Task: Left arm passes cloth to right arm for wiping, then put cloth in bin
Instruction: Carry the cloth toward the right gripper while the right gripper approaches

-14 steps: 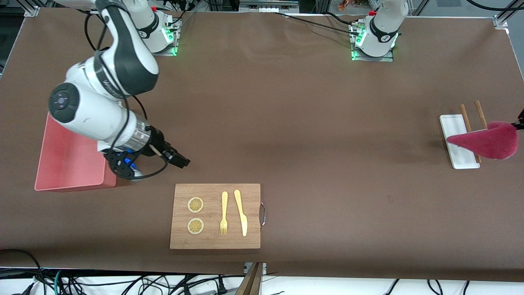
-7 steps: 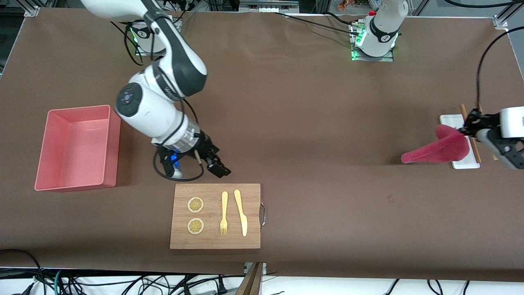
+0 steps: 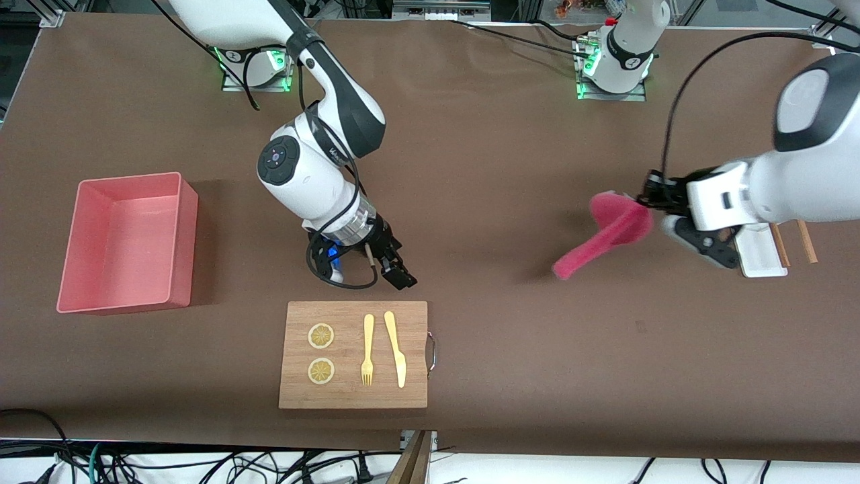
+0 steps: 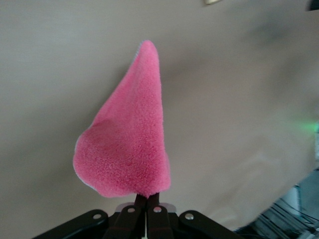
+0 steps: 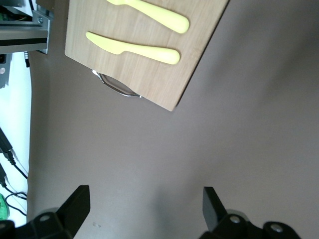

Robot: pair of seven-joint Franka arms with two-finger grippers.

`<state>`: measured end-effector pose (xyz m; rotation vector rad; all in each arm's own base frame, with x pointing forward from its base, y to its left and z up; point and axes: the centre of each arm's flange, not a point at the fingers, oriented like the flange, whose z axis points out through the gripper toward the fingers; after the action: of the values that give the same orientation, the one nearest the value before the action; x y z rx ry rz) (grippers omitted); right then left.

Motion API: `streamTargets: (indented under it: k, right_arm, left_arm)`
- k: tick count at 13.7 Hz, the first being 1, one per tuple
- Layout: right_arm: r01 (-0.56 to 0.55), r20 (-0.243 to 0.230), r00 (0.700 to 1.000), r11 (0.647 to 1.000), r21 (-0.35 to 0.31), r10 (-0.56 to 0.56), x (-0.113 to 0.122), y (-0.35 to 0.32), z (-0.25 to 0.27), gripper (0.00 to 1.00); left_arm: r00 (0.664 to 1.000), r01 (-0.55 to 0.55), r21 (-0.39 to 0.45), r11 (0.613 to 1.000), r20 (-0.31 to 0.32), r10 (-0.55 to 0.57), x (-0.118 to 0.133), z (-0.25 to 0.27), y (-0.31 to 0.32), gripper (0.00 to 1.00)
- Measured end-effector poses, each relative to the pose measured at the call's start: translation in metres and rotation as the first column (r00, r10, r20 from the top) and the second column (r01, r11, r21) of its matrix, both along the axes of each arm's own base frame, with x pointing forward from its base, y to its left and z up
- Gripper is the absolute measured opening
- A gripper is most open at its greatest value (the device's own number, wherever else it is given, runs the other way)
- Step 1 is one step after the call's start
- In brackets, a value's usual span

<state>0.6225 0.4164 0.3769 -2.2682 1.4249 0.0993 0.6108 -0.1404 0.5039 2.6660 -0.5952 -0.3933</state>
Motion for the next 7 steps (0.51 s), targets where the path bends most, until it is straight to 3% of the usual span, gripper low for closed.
streamTargets:
  k: [3, 7]
  right_arm:
    - [0.017, -0.012, 1.000, 1.000, 0.008, -0.017, -0.005, 0.008, 0.001, 1.00]
    - [0.009, -0.032, 0.999, 1.000, 0.010, -0.008, -0.022, 0.032, -0.003, 1.00]
  left_arm:
    - [0.999, 0.025, -0.021, 0.999, 0.031, -0.025, -0.011, -0.012, -0.093, 0.02]
    - [0.994, -0.093, -0.022, 0.995, 0.061, 0.094, -0.024, -0.034, -0.196, 0.02]
